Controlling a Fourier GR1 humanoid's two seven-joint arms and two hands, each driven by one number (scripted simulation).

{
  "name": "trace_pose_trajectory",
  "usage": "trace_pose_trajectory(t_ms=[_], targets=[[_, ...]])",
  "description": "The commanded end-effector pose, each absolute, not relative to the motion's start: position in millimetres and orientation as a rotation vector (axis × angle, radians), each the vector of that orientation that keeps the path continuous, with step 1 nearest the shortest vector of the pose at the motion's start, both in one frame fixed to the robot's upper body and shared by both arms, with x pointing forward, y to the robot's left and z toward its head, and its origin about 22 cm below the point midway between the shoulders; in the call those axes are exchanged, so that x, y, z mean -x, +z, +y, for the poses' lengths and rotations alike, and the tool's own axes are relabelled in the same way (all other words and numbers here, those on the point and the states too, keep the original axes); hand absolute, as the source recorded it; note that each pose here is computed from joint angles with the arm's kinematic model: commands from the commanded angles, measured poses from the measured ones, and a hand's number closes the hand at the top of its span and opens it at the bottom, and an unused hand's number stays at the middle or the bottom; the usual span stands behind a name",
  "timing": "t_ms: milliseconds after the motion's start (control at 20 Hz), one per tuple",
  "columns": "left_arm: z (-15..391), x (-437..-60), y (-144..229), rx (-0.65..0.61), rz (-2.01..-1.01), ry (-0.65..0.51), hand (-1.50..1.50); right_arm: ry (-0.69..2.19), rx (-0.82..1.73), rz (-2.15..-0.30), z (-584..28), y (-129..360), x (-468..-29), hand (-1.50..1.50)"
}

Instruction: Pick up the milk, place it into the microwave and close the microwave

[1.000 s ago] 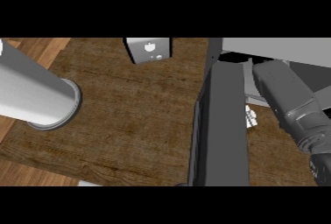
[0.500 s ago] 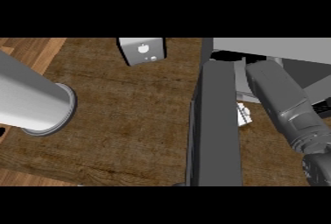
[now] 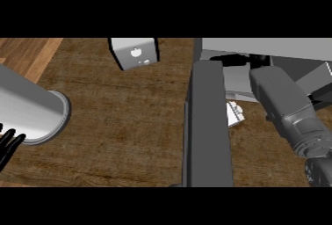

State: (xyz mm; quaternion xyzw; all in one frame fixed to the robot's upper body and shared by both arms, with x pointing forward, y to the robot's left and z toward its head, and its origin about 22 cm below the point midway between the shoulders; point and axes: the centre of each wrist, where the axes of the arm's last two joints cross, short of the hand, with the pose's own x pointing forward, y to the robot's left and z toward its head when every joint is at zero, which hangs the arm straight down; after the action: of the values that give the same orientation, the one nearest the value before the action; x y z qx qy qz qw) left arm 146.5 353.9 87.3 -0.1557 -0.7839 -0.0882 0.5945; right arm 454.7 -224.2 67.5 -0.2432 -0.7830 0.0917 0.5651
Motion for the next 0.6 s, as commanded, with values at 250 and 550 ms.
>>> trace_pose_trajectory(t_ms=[250, 550], targets=[[331, -149, 59, 0.526, -1.783, -0.286, -1.5, 0.161, 0.318, -1.862, -260, 45, -441, -1.5], [297, -160, 40, 0.644, -1.667, -0.387, -1.5, 0.103, 0.029, -1.865, -234, 3, -423, -1.5]])
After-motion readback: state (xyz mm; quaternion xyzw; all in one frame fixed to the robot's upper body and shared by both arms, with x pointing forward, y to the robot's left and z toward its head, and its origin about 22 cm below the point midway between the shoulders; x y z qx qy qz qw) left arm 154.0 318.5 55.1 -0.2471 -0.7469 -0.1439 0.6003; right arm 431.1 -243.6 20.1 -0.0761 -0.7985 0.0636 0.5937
